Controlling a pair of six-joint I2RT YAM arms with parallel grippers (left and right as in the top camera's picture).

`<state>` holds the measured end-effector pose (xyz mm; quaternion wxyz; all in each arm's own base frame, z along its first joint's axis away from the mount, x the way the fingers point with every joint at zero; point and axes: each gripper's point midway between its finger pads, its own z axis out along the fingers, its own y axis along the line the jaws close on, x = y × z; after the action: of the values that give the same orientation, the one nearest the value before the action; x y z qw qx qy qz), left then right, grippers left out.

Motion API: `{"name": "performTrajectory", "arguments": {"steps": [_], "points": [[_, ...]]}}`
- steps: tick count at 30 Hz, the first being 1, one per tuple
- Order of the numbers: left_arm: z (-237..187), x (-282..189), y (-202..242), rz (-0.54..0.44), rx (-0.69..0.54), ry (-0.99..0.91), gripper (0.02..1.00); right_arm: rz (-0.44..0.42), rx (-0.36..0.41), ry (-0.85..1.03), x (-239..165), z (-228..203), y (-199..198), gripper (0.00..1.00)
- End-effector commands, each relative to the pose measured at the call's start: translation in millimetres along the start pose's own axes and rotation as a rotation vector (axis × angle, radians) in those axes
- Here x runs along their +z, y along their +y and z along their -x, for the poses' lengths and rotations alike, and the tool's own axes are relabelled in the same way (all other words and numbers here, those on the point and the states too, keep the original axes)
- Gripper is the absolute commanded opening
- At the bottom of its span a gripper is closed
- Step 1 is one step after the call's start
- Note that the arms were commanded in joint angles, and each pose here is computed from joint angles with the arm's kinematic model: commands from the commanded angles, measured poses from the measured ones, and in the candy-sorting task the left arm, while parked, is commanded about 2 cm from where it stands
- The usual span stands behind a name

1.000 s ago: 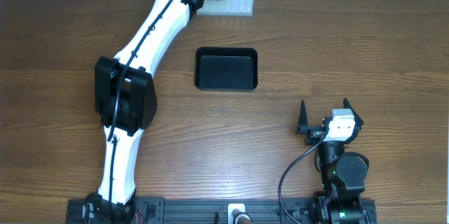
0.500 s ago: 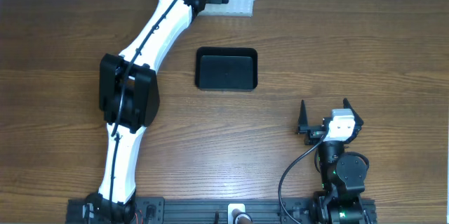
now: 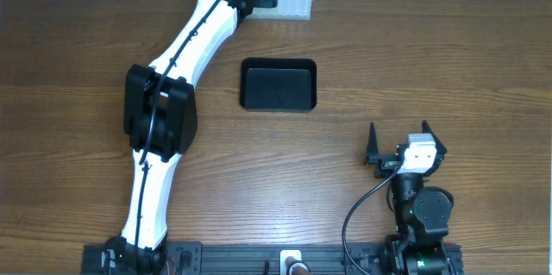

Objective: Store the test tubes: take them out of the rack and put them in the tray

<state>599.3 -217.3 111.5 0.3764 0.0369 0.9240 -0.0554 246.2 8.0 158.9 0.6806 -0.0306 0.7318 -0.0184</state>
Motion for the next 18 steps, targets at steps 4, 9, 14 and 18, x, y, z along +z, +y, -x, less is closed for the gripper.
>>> {"name": "performTrajectory", "arguments": {"steps": [4,9,14,18], "points": [[3.2,3.6,2.6,0.008,0.007,-0.009,0.529,0.008,-0.004,-0.002,-0.1,-1.4,1.5,0.991],[3.0,3.5,1.6,0.007,0.008,-0.009,0.441,0.008,-0.004,-0.002,-0.1,-1.4,1.5,0.991],[2.8,3.4,0.9,0.007,0.009,-0.009,0.351,0.008,-0.004,-0.002,-0.1,-1.4,1.5,0.993],[2.8,3.4,0.9,0.007,0.009,-0.009,0.301,0.008,-0.004,-0.002,-0.1,-1.4,1.5,0.991]]}}
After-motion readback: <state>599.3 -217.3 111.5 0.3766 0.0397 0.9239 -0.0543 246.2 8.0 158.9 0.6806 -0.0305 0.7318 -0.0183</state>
